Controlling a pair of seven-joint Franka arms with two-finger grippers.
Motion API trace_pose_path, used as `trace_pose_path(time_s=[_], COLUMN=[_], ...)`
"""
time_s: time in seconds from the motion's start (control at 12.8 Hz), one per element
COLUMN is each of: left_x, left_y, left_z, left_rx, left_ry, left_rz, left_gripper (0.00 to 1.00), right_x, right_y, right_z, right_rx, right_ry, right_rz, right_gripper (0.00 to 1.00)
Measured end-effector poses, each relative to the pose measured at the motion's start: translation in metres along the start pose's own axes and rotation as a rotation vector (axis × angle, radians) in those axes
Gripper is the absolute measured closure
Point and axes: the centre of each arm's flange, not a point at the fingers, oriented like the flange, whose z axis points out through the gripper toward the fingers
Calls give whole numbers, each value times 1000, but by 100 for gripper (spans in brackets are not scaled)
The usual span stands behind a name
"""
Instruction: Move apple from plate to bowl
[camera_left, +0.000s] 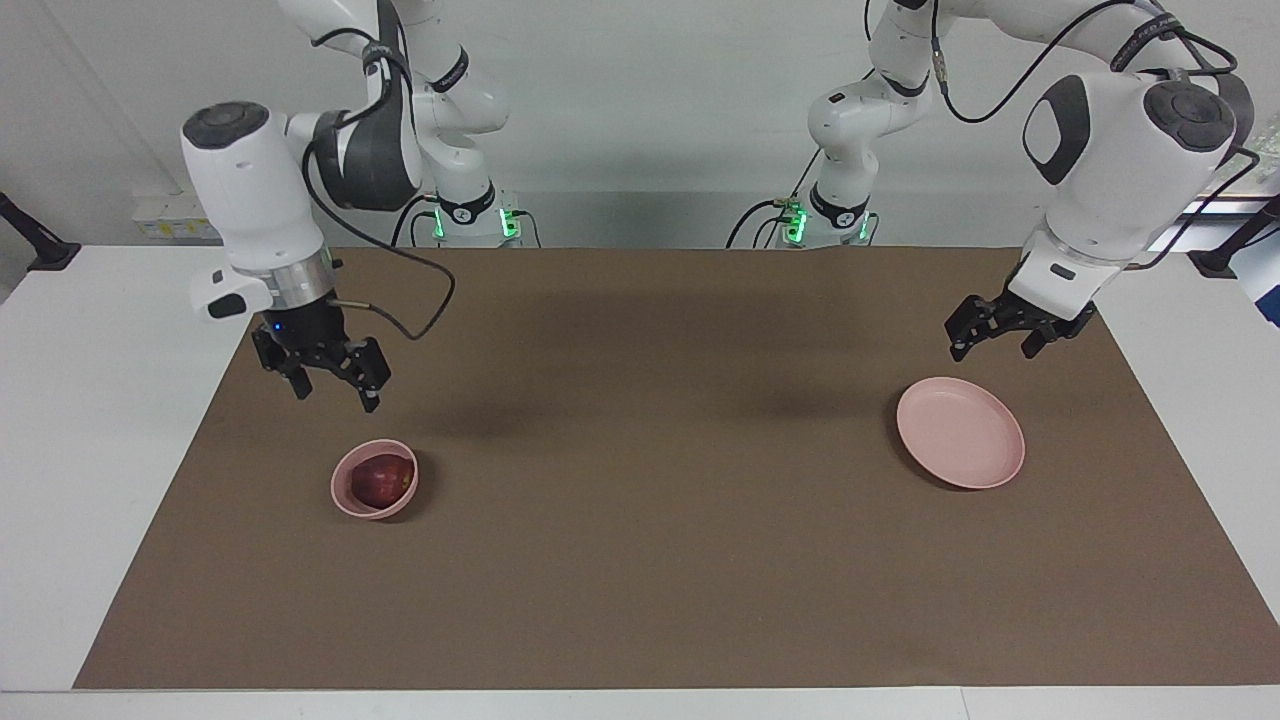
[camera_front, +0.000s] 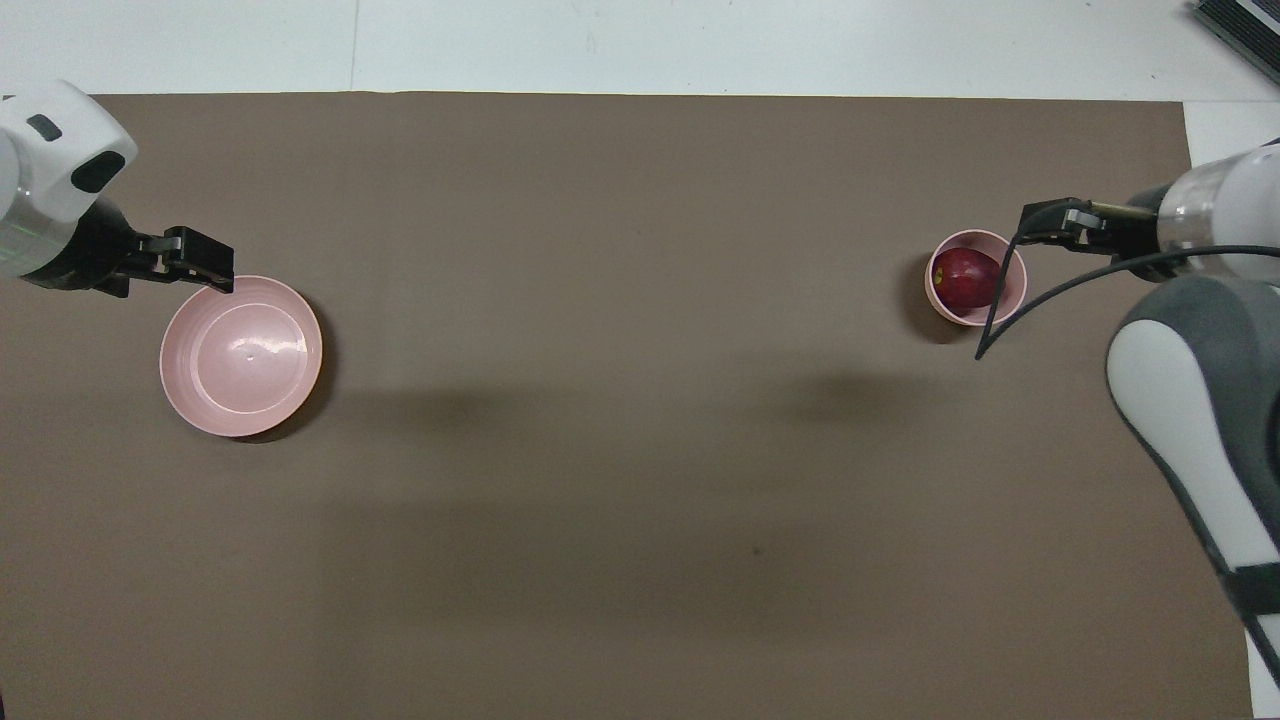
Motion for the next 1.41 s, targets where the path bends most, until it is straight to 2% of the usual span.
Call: trace_pose_path(time_s=[0.23, 0.39, 0.7, 0.86, 1.17, 1.41], left_x=[-6, -14, -43, -56, -63, -67], left_y=[-1, -2, 6, 6, -2, 1], left_z=[-8, -26, -72, -85, -85, -87], left_rx=[4, 14, 13, 16, 16, -6], left_ry=[-8, 11, 45, 36, 5, -20], left_rz=[-7, -14, 28, 62, 73, 75], left_gripper=[0, 0, 0, 0, 0, 0], right_x=[-14, -20, -27, -28, -37, -39], right_y=[3, 5, 8, 8, 4, 5], right_z=[-73, -99, -112, -112, -133, -133], right_rx=[5, 13, -3, -6, 5, 12], right_ry=[-57, -103, -158, -167, -140, -146], right_rz=[41, 48, 48, 47, 23, -111], right_gripper=[0, 0, 0, 0, 0, 0])
